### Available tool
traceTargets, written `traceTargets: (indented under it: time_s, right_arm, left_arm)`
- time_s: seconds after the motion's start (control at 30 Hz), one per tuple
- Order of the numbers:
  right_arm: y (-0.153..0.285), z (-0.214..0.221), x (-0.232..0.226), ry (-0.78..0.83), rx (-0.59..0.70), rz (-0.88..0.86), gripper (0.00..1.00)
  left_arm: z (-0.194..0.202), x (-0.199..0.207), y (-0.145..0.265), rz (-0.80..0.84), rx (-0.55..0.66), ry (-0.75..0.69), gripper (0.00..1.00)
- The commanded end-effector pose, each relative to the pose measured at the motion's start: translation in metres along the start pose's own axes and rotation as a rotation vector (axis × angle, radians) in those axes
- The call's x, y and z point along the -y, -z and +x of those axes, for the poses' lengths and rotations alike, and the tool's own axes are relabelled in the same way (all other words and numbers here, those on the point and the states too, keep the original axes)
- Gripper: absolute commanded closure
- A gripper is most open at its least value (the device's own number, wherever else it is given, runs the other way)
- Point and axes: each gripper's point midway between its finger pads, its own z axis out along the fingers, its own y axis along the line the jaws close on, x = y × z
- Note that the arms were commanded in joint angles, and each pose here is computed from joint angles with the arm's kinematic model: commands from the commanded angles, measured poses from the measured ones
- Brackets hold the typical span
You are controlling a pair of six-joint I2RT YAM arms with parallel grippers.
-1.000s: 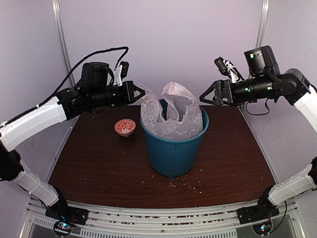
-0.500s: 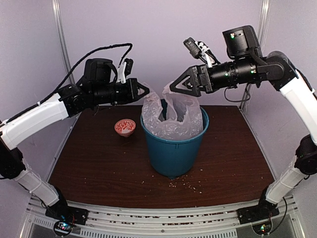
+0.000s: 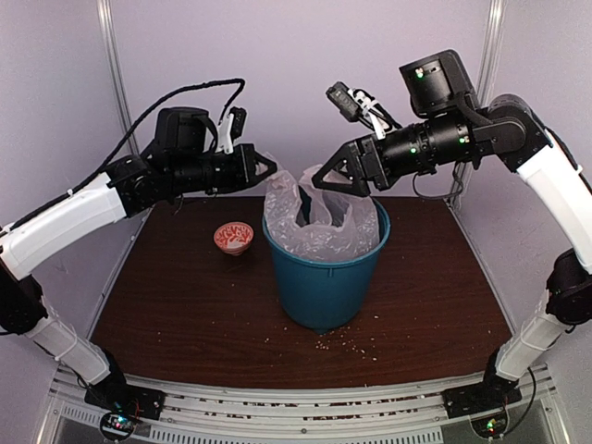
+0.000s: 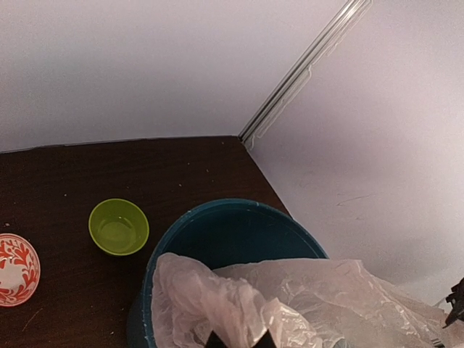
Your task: Put the trash bags into the trash bin
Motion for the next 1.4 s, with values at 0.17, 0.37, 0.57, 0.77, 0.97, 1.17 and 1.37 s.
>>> traceTargets:
  time_s: [0.17, 0.37, 0.57, 0.77, 0.97, 1.17, 1.37]
  right_arm:
    - [0.008, 0.007, 0.022, 0.032, -0.01, 0.138, 0.39]
    - [0.001, 0.009, 0.027, 0.036, -0.018, 0.157, 0.52]
    - [0.002, 0.002, 0.053, -0.005, 0.015, 0.296, 0.82]
    - [0.011, -0.001, 0.088, -0.175, 0.066, 0.331, 0.98]
    - [0.025, 0.013, 0.118, -0.354, 0.137, 0.345, 1.0]
    - [0.027, 0.023, 0.121, -0.478, 0.219, 0.287, 1.0]
    - [0.05, 0.008, 0.105, -0.475, 0.329, 0.199, 1.0]
  left_arm:
    - [-0.024, 0.017, 0.024, 0.03, 0.069, -0.022, 1.0]
    - [-0.026, 0.018, 0.024, 0.028, 0.062, -0.036, 1.0]
    - [-0.027, 0.023, 0.025, 0.046, 0.055, -0.043, 1.0]
    - [-0.028, 0.033, 0.03, 0.072, 0.015, -0.047, 1.0]
    - [-0.007, 0.046, 0.047, 0.169, -0.069, -0.036, 1.0]
    - [0.039, 0.044, 0.057, 0.253, -0.198, -0.052, 1.0]
    - [0.047, 0.022, 0.061, 0.162, -0.188, -0.056, 1.0]
